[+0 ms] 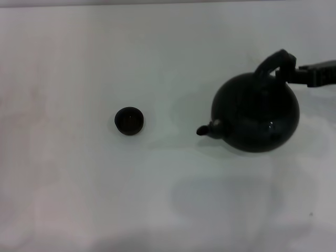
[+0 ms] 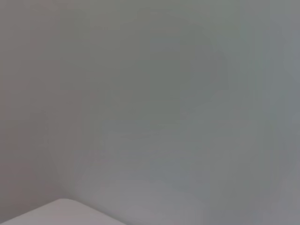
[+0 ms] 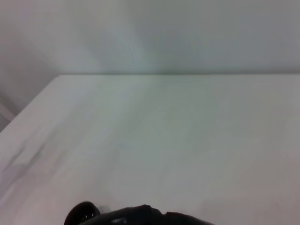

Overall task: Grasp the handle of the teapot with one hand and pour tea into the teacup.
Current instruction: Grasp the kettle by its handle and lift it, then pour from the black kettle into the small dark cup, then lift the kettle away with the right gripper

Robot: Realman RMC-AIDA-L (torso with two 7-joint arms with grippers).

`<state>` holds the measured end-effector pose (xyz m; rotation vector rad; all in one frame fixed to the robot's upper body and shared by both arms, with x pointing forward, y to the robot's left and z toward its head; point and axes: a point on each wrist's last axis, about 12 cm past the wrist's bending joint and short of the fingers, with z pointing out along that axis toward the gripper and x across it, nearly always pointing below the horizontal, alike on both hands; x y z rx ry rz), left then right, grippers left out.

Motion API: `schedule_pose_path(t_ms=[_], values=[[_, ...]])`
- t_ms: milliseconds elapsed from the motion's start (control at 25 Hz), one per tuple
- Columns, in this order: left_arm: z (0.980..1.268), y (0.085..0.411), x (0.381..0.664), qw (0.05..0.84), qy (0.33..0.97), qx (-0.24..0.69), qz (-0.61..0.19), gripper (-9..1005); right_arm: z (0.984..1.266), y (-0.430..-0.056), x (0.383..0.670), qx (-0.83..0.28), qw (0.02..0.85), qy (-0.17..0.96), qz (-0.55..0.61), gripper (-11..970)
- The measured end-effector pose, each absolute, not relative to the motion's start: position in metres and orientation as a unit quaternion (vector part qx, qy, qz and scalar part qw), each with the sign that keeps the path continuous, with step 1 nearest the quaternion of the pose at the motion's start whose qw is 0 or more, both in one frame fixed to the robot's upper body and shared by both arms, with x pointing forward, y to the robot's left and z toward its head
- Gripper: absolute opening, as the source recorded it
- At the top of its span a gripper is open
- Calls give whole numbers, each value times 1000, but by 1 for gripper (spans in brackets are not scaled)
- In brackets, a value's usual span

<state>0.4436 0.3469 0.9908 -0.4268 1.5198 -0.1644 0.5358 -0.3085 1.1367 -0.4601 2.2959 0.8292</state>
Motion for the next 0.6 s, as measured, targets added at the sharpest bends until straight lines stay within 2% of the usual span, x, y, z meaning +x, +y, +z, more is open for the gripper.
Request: schedule_pose_path(t_ms=[600], values=[[993, 344, 447, 705, 679, -187, -81, 862, 1168, -239, 578, -284, 353, 837, 307, 215]])
